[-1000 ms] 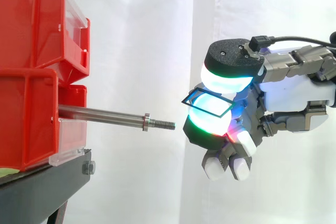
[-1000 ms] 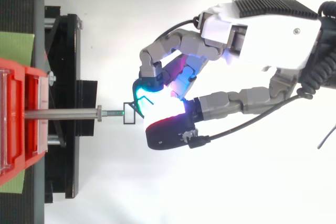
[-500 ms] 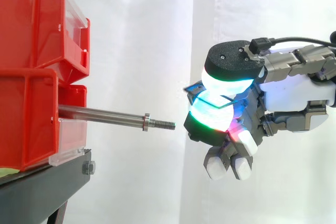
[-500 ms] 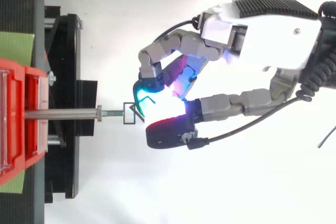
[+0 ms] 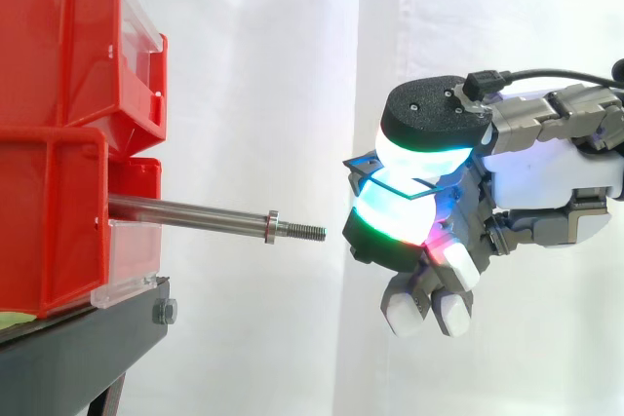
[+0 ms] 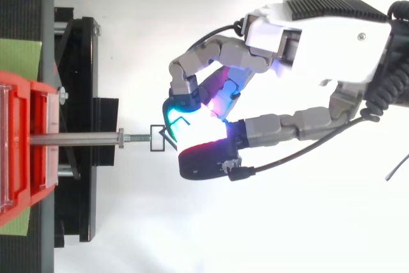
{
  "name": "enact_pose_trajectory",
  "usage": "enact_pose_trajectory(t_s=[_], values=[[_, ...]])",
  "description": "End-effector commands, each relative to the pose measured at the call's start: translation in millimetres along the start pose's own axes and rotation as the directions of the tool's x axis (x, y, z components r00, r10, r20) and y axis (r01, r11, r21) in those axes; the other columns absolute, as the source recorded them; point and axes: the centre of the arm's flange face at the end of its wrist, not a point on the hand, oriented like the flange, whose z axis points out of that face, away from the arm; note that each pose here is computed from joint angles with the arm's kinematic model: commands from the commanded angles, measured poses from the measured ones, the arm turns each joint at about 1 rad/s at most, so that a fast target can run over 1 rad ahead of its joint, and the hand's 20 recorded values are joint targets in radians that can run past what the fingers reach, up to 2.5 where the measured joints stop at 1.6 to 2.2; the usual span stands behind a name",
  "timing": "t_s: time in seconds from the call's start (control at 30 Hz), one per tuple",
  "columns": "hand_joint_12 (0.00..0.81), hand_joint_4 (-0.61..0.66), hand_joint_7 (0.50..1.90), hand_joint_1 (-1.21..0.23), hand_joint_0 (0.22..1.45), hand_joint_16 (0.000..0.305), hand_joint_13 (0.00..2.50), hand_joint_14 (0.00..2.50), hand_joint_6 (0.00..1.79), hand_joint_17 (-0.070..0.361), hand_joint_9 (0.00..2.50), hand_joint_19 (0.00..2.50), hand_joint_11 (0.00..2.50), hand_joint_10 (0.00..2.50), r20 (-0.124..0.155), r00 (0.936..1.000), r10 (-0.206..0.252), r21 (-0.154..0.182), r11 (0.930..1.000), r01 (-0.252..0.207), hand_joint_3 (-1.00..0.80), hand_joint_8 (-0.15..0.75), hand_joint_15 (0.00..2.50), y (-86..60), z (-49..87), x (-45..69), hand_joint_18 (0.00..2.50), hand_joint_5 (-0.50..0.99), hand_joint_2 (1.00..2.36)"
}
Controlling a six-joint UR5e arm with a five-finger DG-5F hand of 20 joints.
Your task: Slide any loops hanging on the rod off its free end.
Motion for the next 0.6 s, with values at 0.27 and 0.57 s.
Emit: enact_pose_trajectory(t_s=[0.27,0.57], values=[[0.404,-0.08,1.34,-0.77,0.63,0.067,0.92,0.01,0.91,0.151,1.2,0.42,0.57,0.01,-0.092,0.9957,-0.009,0.171,0.985,0.024,0.12,0.38,0.25,-17.2,-22.3,-0.5,1.0,-0.15,1.02],[0.413,-0.05,1.25,-0.76,0.61,0.069,0.93,0.01,0.91,0.156,1.22,0.4,0.56,0.01,-0.065,0.9979,-0.004,0.109,0.994,0.011,0.1,0.388,0.24,-10.5,-14.0,2.4,1.01,-0.15,1.01]])
